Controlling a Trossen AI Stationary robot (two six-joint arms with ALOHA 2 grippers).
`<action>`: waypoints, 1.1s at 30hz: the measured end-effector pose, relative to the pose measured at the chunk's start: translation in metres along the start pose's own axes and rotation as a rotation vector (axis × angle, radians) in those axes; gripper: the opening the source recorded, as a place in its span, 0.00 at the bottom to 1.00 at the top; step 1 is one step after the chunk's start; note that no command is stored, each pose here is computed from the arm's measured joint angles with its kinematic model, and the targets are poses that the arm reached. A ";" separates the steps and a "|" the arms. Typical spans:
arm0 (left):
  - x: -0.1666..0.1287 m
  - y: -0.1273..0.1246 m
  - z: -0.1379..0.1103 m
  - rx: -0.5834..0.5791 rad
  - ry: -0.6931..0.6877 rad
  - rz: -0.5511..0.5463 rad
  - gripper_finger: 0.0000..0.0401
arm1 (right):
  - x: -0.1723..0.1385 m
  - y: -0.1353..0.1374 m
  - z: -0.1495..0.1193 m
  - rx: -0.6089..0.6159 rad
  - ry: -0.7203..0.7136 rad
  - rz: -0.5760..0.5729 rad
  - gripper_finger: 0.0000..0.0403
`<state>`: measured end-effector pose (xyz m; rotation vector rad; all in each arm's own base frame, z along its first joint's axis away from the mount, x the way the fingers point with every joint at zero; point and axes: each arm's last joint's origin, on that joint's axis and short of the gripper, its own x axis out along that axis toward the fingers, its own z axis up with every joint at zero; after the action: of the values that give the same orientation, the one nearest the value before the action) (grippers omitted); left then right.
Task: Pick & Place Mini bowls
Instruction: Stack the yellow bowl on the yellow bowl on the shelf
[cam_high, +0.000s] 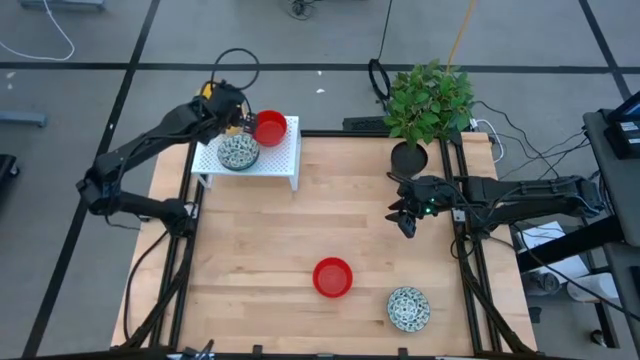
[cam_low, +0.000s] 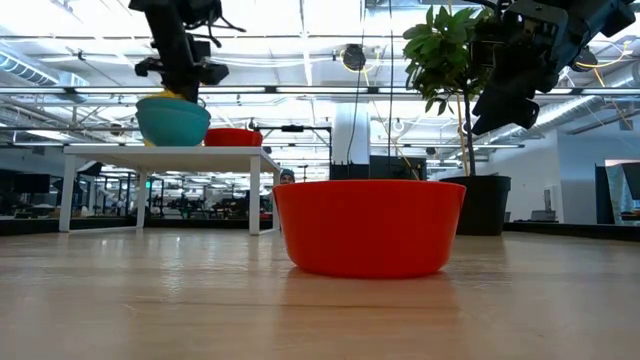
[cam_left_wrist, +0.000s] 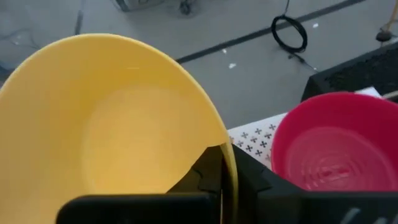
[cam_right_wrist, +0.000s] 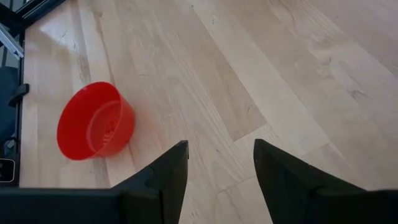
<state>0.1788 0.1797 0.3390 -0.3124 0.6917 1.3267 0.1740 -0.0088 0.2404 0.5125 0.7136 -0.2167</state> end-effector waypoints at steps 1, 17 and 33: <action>0.003 0.000 0.000 0.001 0.012 -0.010 0.02 | 0.000 0.000 0.000 0.000 0.000 0.000 0.42; 0.028 0.003 0.007 -0.054 0.018 0.015 0.07 | 0.000 0.000 0.000 -0.030 0.000 0.000 0.42; 0.045 -0.005 -0.001 -0.086 0.104 0.026 0.09 | 0.000 0.000 0.000 -0.030 0.000 0.000 0.42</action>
<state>0.1872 0.2127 0.3097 -0.4454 0.7289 1.3750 0.1740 -0.0088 0.2404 0.4841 0.7159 -0.2057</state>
